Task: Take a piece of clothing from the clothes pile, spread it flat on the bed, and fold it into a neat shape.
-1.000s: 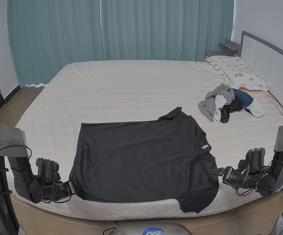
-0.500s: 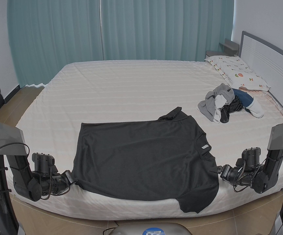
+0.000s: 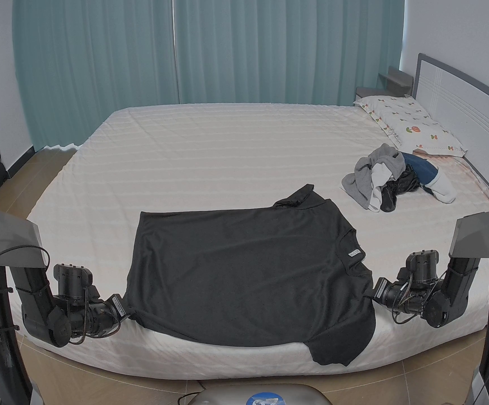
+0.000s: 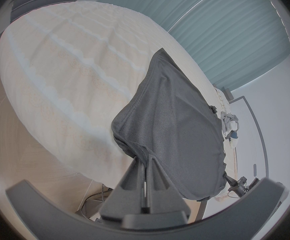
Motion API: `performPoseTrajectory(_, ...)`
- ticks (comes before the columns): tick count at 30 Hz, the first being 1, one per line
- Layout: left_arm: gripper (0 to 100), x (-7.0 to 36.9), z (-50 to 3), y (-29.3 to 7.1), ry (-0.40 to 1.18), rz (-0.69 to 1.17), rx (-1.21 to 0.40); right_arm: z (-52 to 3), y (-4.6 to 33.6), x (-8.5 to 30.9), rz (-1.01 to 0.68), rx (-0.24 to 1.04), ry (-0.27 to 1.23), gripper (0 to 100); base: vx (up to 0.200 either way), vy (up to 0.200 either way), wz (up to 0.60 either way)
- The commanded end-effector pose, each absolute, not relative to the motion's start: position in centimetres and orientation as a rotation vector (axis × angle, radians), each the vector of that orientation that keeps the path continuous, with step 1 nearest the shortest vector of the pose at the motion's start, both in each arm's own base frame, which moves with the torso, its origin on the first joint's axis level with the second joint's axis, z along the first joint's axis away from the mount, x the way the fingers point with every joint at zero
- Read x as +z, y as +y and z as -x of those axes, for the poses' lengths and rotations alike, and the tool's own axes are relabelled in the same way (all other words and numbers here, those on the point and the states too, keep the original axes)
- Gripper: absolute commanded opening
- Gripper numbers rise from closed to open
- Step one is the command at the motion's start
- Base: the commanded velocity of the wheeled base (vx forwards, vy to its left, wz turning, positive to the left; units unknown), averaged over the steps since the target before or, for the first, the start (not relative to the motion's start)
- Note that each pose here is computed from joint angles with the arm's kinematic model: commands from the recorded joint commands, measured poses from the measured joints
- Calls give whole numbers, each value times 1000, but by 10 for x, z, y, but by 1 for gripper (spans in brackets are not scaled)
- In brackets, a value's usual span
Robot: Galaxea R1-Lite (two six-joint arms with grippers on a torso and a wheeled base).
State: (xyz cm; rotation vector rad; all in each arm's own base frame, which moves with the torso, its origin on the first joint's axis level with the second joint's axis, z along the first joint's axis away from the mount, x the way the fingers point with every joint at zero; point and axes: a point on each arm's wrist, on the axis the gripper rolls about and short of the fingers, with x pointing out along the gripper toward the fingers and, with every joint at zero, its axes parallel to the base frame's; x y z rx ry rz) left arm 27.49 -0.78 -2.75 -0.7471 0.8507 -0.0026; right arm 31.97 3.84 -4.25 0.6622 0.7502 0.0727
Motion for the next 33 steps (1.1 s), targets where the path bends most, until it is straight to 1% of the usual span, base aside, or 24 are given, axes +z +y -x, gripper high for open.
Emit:
performPoseTrajectory(1,0,-27,-275,-8,849,748,-2,-331,35,-44,-673,71,713,0,0,0,0)
performPoseTrajectory(6,0,-27,-275,-8,849,748,-2,-341,29,-44,-683,73,654,0,0,0,0)
performPoseTrajectory(10,0,-27,-276,-8,847,757,0,-355,28,-44,-681,98,564,0,0,0,0)
performPoseTrajectory(22,0,-27,-277,-8,844,758,0,-363,35,-47,-672,124,552,0,0,0,0)
performPoseTrajectory(23,0,-27,-277,-8,844,758,0,-362,36,-49,-672,123,559,100,0,0,0)
performPoseTrajectory(28,0,-27,-277,-8,845,758,0,-363,34,-47,-673,121,543,100,0,0,0)
performPoseTrajectory(33,0,-27,-277,-8,845,758,0,-352,15,-33,-690,77,527,100,0,0,0)
